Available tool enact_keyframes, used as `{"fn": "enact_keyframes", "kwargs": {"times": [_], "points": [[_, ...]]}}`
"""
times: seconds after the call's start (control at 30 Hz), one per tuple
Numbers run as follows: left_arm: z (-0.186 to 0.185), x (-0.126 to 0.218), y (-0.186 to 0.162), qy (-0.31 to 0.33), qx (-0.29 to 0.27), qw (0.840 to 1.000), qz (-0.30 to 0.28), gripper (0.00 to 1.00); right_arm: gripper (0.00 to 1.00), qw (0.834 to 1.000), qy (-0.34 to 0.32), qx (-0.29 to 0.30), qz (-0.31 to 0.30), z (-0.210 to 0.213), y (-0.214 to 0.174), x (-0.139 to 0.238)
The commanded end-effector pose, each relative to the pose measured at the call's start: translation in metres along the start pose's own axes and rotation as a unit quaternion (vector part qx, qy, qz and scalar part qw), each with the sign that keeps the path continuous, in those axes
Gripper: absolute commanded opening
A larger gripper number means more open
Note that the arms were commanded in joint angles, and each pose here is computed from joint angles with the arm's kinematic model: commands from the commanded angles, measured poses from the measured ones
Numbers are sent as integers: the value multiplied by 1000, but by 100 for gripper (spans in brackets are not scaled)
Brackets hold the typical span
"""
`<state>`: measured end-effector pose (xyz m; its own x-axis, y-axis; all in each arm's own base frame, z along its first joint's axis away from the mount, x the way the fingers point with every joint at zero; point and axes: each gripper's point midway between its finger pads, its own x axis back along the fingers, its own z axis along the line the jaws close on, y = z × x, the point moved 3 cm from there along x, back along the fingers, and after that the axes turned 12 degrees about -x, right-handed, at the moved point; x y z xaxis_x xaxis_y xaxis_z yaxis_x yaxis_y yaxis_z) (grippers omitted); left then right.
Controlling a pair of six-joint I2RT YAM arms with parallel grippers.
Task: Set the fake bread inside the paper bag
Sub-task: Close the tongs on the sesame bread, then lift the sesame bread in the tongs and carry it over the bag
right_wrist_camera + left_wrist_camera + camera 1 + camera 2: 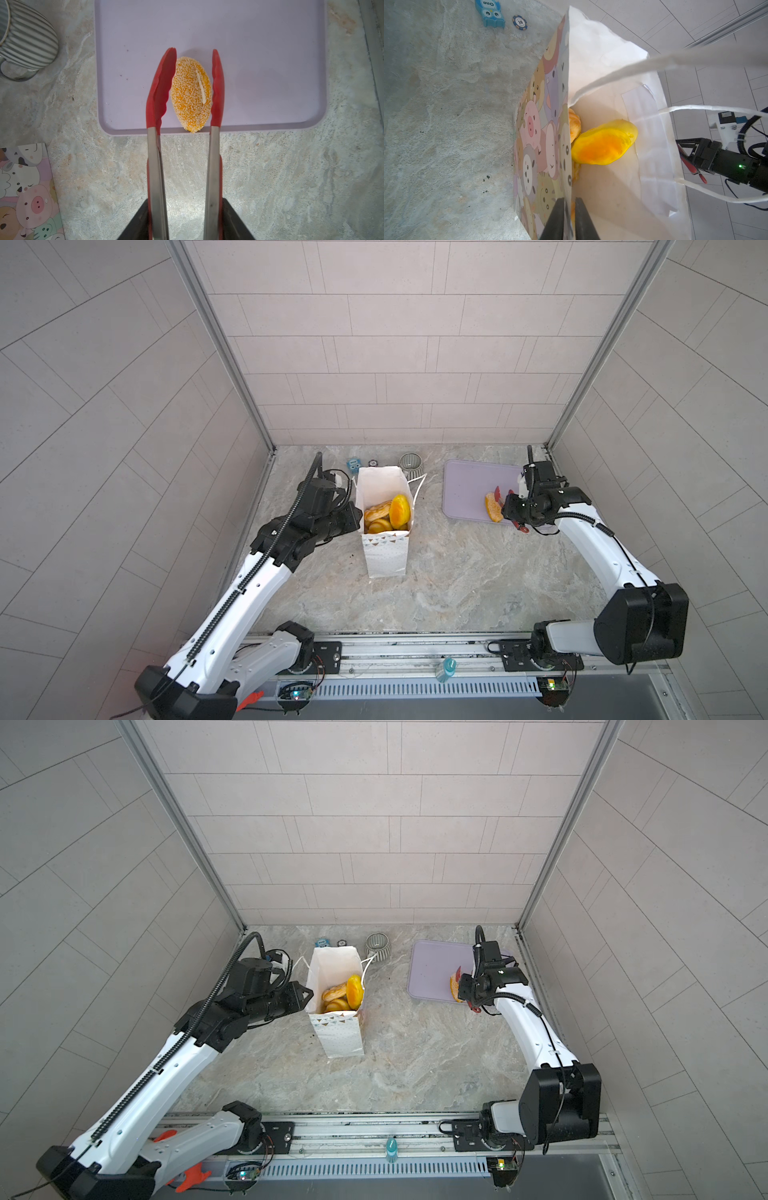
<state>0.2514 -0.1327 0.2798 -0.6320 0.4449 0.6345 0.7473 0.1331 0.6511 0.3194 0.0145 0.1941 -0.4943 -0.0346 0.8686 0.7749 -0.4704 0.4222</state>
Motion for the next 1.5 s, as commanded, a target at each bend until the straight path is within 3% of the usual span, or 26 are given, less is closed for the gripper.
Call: {"fn": "enact_keyframes", "kwargs": {"times": [0.0,0.43,0.9,1.47], "points": [[-1,6,4,-3,-7,1000,-14,17,52,1000,6,4,-2,2,2,2],[0,3,4,-3,-6,1000,-12,17,60,1000,0,9,17,3,2,-12],[-1,3,4,-3,-6,1000,-13,17,62,997,-16,3,73,3,-6,-43],[-1,5,5,-3,-4,1000,-15,17,49,999,-21,4,46,3,5,-26]]}}
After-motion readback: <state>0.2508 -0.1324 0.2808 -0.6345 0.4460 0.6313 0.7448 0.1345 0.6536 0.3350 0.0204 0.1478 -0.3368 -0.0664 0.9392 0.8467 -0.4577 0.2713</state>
